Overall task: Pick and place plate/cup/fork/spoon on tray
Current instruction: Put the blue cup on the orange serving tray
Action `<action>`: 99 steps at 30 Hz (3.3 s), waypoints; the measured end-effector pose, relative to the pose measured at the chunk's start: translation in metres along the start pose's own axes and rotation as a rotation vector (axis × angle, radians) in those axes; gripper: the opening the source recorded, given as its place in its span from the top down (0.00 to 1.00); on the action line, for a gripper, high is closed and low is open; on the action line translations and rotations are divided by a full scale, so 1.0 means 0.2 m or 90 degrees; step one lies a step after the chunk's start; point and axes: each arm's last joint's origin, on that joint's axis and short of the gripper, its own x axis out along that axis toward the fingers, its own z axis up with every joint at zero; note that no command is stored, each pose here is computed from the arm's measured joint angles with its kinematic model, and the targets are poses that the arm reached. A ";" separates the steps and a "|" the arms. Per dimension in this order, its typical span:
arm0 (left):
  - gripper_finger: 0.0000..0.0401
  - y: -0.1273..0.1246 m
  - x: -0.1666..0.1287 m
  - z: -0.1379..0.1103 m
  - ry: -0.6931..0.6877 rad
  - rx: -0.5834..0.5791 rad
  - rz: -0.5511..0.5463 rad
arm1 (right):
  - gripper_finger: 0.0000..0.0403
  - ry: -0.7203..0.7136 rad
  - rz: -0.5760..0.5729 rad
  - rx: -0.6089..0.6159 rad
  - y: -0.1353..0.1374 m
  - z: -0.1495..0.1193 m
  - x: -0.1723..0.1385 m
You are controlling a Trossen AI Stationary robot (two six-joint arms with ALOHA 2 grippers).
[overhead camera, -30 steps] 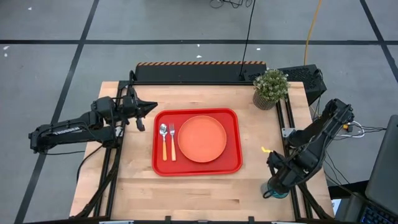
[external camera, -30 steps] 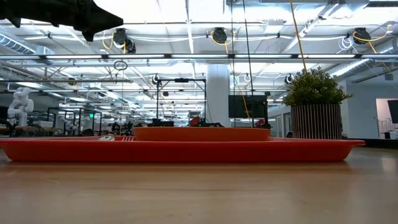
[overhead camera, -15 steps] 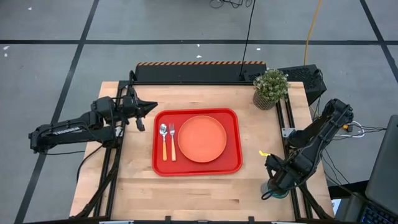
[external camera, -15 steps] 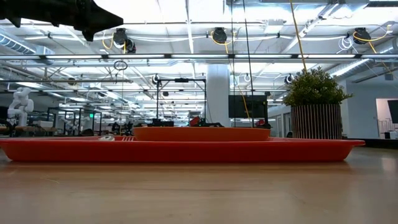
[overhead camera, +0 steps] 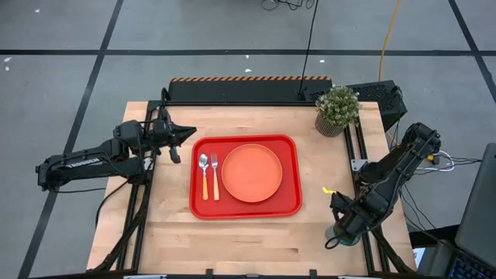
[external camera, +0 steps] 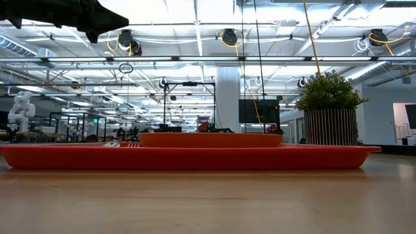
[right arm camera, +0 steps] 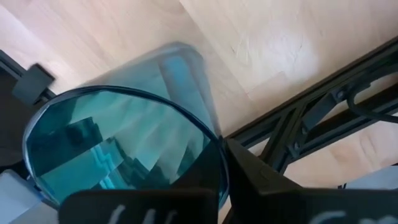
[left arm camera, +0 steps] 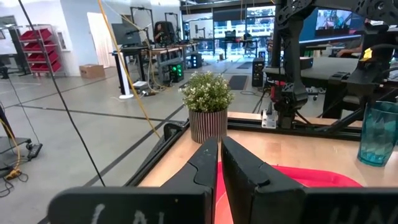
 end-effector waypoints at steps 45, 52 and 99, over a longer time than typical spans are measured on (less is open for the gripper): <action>0.94 0.00 0.00 0.01 -0.010 0.008 0.006 | 1.00 -0.168 -0.002 -0.054 -0.71 1.17 -0.46; 0.94 0.00 0.00 0.01 -0.010 0.018 0.006 | 1.00 -0.178 -0.007 -0.090 -0.72 1.36 -0.54; 0.94 0.00 0.00 0.02 -0.022 0.058 0.008 | 1.00 -0.076 0.009 -0.145 -0.66 1.76 -0.46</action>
